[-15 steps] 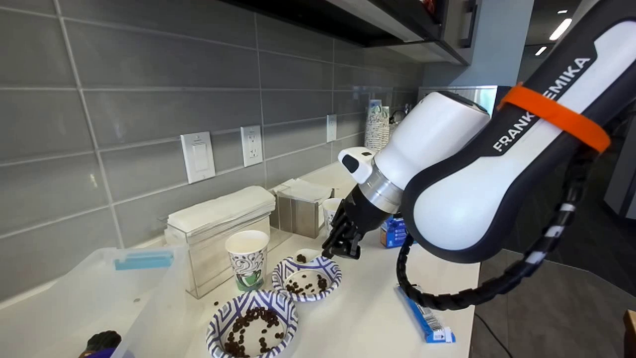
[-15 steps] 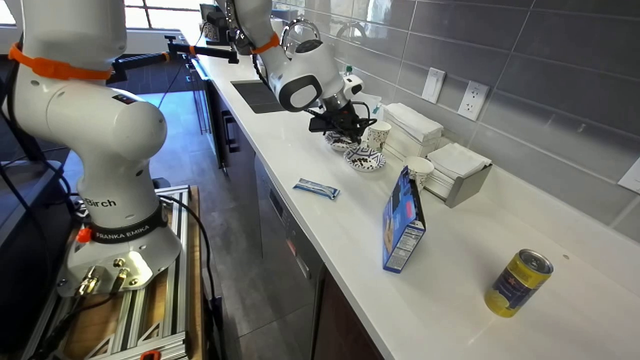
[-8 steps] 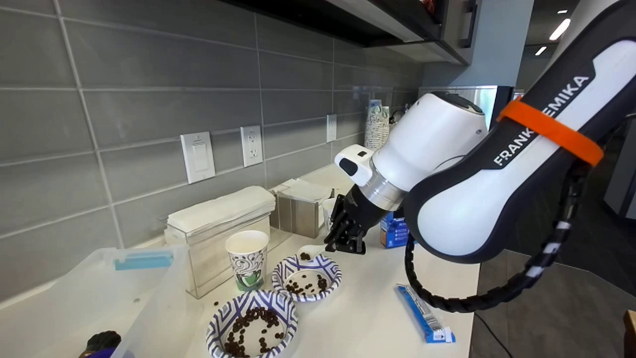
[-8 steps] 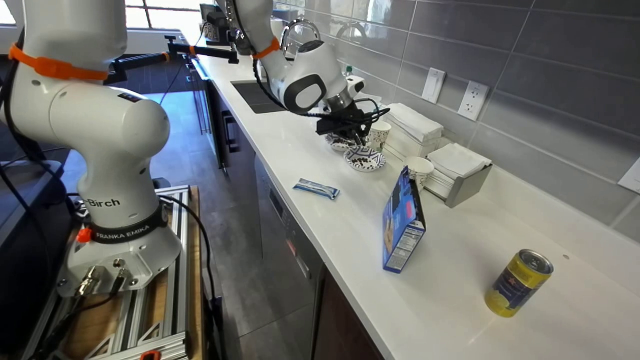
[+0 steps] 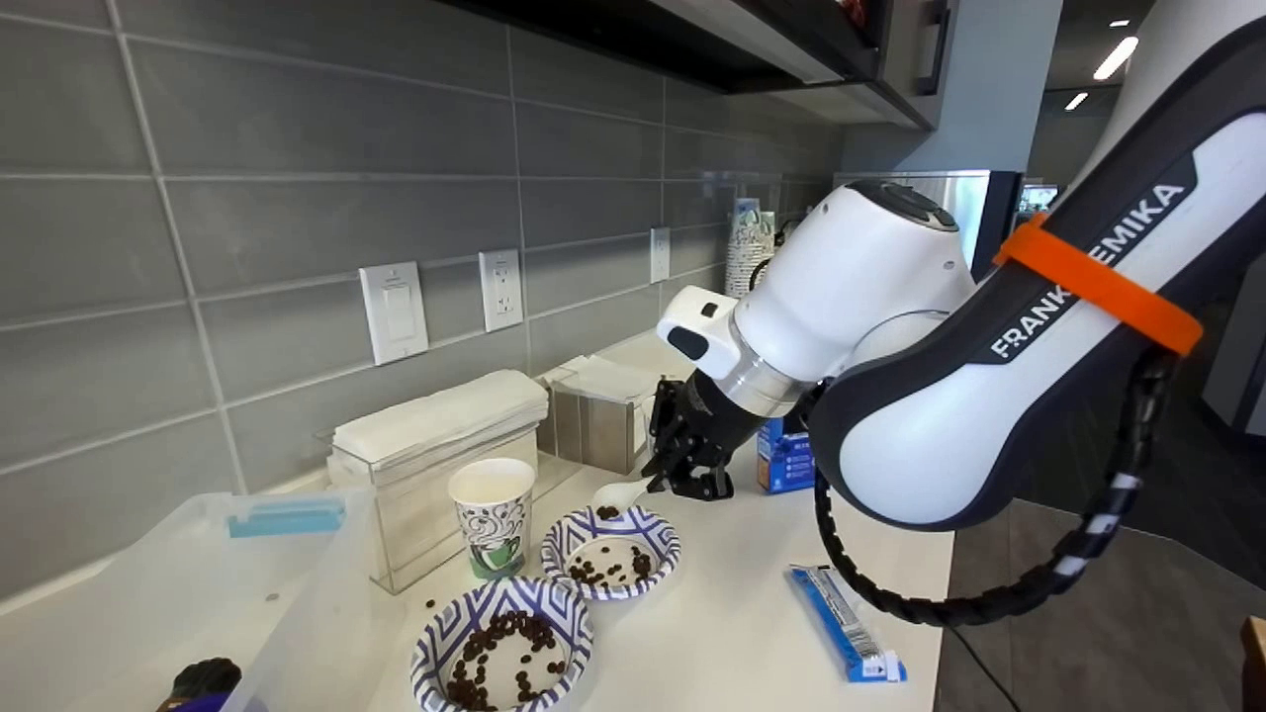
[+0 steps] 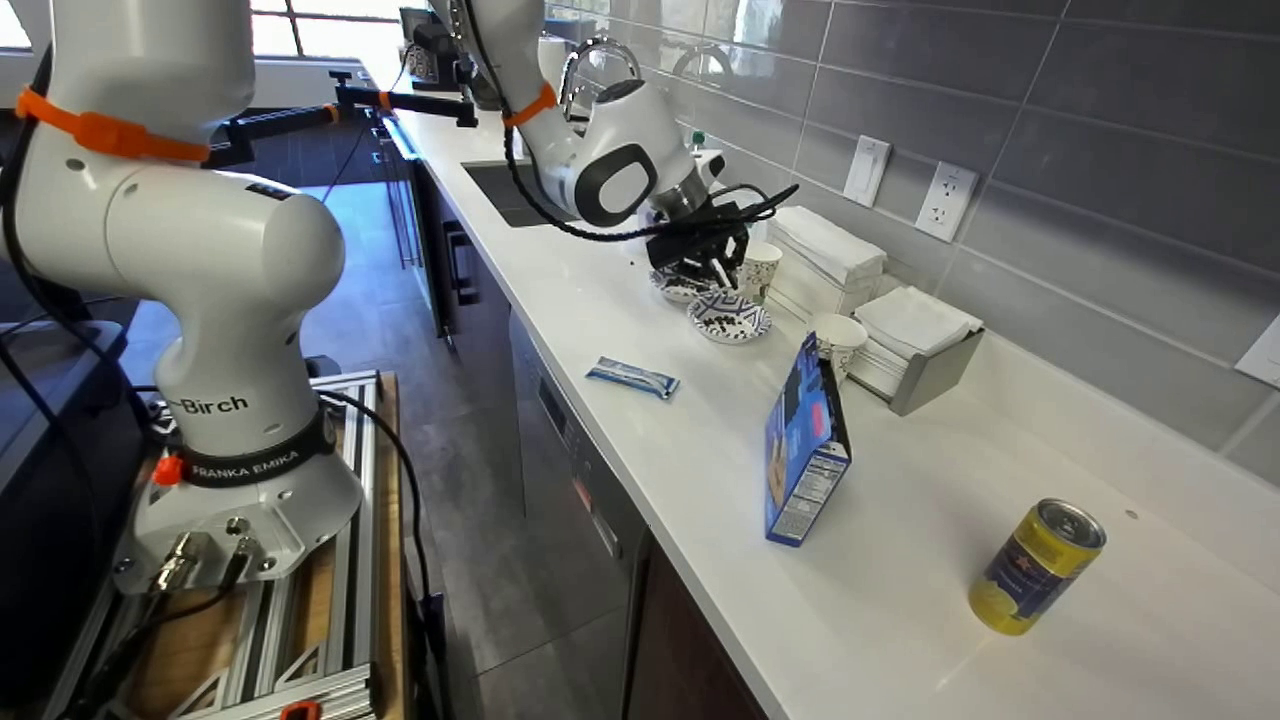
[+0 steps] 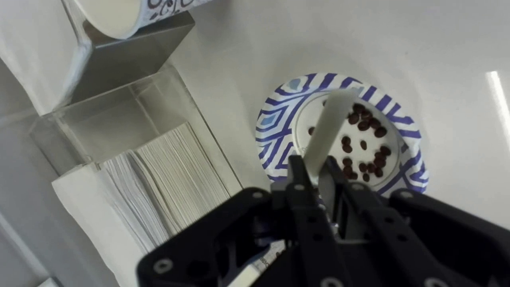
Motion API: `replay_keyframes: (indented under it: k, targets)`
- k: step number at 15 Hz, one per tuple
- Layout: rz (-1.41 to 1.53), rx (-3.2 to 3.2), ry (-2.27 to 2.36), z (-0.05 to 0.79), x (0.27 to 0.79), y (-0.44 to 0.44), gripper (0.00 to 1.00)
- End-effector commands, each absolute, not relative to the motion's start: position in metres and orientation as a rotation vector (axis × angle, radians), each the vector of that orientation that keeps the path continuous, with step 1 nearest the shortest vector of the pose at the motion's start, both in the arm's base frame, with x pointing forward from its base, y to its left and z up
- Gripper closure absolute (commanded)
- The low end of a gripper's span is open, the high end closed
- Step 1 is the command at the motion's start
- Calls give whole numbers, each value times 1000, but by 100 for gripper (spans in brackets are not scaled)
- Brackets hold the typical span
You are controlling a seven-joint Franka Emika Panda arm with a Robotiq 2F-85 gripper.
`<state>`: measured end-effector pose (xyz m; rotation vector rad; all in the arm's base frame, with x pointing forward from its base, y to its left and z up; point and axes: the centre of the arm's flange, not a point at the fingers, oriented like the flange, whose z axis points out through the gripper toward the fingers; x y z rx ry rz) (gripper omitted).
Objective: Pick up the spoon, get some of the objects from the bowl on the left and put them in the bowl on the right
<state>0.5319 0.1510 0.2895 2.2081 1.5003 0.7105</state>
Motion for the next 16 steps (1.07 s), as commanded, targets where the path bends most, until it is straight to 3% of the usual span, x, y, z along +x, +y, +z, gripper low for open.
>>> replay_keyframes:
  k: [1,16]
  targets:
    - [634,2076,1617,292,529,150,97]
    - [544,1705,1887,292,533,148,97]
